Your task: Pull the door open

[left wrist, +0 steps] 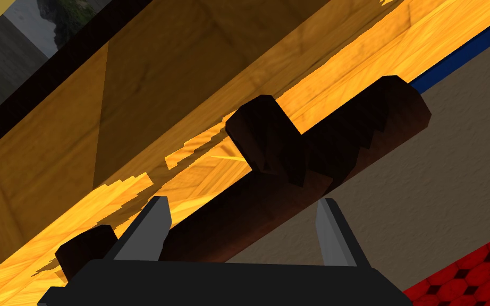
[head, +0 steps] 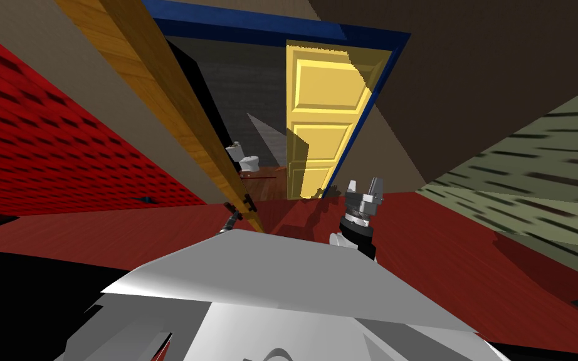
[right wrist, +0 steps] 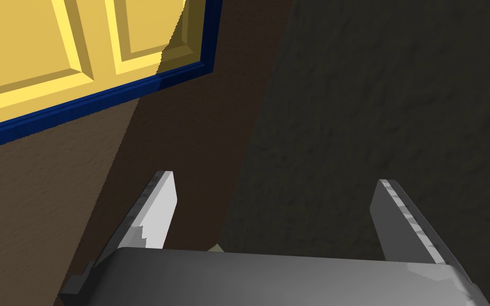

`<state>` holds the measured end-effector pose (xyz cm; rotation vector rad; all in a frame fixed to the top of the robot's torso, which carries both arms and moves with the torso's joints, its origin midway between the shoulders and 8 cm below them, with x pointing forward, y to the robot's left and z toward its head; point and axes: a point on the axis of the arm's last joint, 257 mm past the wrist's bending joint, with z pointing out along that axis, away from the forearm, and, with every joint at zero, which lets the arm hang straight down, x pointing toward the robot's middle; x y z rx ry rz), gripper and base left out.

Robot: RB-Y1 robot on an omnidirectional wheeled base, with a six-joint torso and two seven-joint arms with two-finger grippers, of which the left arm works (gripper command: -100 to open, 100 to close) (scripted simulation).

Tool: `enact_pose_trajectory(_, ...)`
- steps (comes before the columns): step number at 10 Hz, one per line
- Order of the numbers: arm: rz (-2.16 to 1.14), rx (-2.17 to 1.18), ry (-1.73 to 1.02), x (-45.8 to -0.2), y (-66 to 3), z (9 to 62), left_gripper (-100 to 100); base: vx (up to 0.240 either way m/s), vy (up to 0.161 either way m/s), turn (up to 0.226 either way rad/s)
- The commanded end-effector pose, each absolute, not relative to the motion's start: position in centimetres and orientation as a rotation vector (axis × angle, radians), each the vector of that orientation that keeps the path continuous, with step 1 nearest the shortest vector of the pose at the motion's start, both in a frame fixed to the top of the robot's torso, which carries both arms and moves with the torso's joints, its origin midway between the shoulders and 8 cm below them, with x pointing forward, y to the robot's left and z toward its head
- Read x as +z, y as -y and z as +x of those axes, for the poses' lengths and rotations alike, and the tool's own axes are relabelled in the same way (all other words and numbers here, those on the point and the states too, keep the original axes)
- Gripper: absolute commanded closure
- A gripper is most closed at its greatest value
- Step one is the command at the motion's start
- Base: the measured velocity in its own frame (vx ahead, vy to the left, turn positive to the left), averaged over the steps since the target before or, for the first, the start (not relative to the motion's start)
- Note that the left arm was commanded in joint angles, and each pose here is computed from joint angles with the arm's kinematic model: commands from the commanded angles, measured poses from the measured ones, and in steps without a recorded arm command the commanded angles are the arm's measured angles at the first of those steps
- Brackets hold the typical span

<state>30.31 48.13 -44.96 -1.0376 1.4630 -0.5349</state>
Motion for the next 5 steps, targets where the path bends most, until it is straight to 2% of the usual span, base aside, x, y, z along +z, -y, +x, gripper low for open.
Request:
enact_pose_trajectory(1, -1.055, -0.566, -1.451, -44.92, -47.78, 30.66, 100, -0.036, 0.028, -0.021)
enact_pose_trajectory(4, -1.068, -0.588, -1.443, -44.88, -47.52, 30.91, 100, -0.057, 0.075, -0.026)
enact_pose_trajectory(5, -1.068, -0.588, -1.443, -44.88, -47.52, 30.91, 100, -0.015, 0.018, 0.002)
